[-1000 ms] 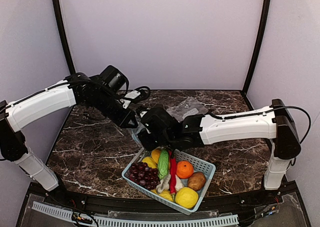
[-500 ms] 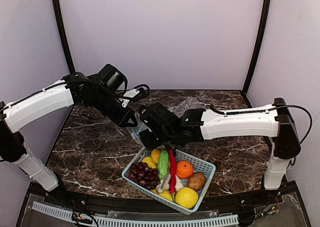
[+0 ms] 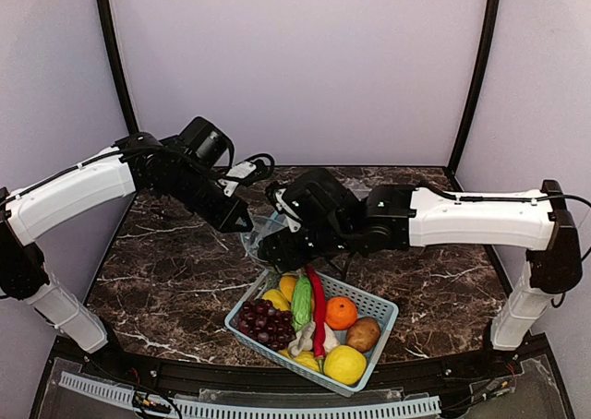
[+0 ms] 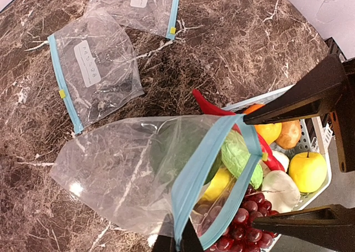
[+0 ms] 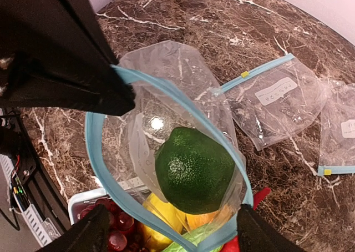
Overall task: Place the food in the zip-top bag and seal the zipper
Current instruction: Place the fake fruit in the zipper food storage bag, then pick up the fake fruit from the bin.
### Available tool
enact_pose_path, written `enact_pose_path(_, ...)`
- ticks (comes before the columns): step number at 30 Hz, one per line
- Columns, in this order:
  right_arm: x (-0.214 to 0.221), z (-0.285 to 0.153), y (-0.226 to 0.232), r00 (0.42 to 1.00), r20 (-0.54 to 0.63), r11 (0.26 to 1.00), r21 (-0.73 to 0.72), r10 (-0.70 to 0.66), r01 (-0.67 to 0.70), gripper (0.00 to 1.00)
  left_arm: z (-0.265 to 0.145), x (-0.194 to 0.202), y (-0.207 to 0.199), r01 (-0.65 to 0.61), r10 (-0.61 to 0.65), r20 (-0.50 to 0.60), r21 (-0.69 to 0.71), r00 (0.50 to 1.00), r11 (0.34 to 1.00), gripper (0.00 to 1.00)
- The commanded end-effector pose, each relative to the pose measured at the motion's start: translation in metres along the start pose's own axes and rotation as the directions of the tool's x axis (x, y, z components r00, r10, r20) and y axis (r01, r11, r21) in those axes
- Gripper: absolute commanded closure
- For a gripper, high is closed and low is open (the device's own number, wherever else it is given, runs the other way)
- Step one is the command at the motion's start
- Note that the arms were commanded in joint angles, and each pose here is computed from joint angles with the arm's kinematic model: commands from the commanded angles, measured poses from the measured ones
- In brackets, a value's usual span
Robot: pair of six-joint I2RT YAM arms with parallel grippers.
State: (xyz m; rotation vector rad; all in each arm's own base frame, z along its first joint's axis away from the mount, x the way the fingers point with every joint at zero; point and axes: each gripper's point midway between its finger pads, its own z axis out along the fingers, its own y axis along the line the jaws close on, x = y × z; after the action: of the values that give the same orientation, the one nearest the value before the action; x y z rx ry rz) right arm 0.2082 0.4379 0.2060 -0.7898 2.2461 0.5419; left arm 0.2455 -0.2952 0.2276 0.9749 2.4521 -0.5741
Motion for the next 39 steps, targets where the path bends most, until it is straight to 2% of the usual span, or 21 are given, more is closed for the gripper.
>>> enact_pose_path(1,-0.007,-0.01,0.004,1.0,0.031,0.999,-0.049,0.003,-0.001,0.31,-0.022,-0.015,-0.004,-0.002,0.001,0.075,0.006,0.997,1.0,0.99)
enact_pose_path(5,-0.008,-0.013,0.008,0.999,0.042,0.998,-0.068,0.006,-0.003,0.35,-0.021,-0.014,-0.005,-0.003,0.003,0.073,0.009,0.997,1.0,0.99)
enact_pose_path(14,-0.022,-0.05,0.032,0.992,0.111,0.987,-0.142,-0.056,0.071,0.27,-0.026,-0.019,0.002,-0.002,0.005,0.123,-0.029,0.992,1.0,0.99)
enact_pose_path(21,-0.006,-0.077,0.01,0.991,0.128,0.991,-0.123,-0.038,0.054,0.26,-0.018,-0.015,-0.008,-0.017,0.011,0.131,0.041,0.991,0.999,0.99)
enact_pose_path(27,0.052,-0.103,-0.024,0.997,0.029,0.992,-0.101,0.078,-0.075,0.26,-0.024,-0.011,-0.015,-0.037,0.022,0.179,0.081,0.984,0.996,0.99)
enact_pose_path(31,0.098,-0.111,-0.027,0.986,-0.083,0.978,-0.135,0.148,-0.158,0.26,-0.022,-0.007,-0.015,-0.031,0.015,0.183,0.086,0.983,0.996,0.99)
enact_pose_path(39,0.168,-0.117,-0.014,0.938,-0.328,0.978,-0.126,0.116,-0.165,0.23,-0.017,-0.008,-0.013,-0.016,0.002,0.172,0.082,0.985,0.996,0.99)
